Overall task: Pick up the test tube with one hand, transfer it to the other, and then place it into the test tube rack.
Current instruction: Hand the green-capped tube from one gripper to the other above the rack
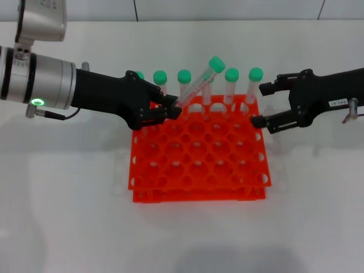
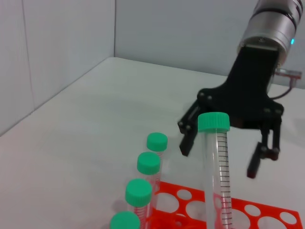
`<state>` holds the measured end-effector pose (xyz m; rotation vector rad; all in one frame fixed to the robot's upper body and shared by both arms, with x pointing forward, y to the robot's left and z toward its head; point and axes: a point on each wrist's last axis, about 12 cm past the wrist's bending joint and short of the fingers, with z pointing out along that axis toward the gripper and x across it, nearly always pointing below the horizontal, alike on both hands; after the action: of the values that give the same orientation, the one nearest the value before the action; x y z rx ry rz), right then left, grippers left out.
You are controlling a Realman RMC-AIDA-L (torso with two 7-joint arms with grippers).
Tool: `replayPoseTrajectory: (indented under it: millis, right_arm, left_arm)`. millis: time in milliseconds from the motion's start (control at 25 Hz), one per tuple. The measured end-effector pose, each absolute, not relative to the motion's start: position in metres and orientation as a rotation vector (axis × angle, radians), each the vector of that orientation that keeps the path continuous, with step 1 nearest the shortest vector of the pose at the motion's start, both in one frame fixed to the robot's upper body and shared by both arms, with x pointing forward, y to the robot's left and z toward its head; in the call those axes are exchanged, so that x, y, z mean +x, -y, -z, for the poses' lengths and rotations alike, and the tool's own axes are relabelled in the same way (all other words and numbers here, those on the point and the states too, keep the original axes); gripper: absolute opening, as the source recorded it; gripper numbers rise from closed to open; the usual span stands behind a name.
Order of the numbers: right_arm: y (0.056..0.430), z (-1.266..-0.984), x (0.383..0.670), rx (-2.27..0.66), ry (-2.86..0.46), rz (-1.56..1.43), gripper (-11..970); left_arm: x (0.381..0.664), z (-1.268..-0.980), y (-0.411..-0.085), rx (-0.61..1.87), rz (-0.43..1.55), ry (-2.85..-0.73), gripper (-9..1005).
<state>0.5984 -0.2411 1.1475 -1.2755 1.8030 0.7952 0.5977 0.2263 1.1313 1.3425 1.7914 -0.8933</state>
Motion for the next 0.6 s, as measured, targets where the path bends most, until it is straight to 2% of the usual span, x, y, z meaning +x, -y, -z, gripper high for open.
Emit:
replayPoseTrajectory:
  millis: [400,600]
  right_arm:
    - [0.230,-1.149,0.600,-1.147,-1.804,-0.880,854]
    - [0.229,-1.161,0.603,-0.984,-1.759,-0.981,854]
  left_arm:
    - [0.598,-1.132,-0.225,1.358,0.894,-1.793,190]
    - [0.598,-1.132,-0.225,1.359,0.894,-1.792,190]
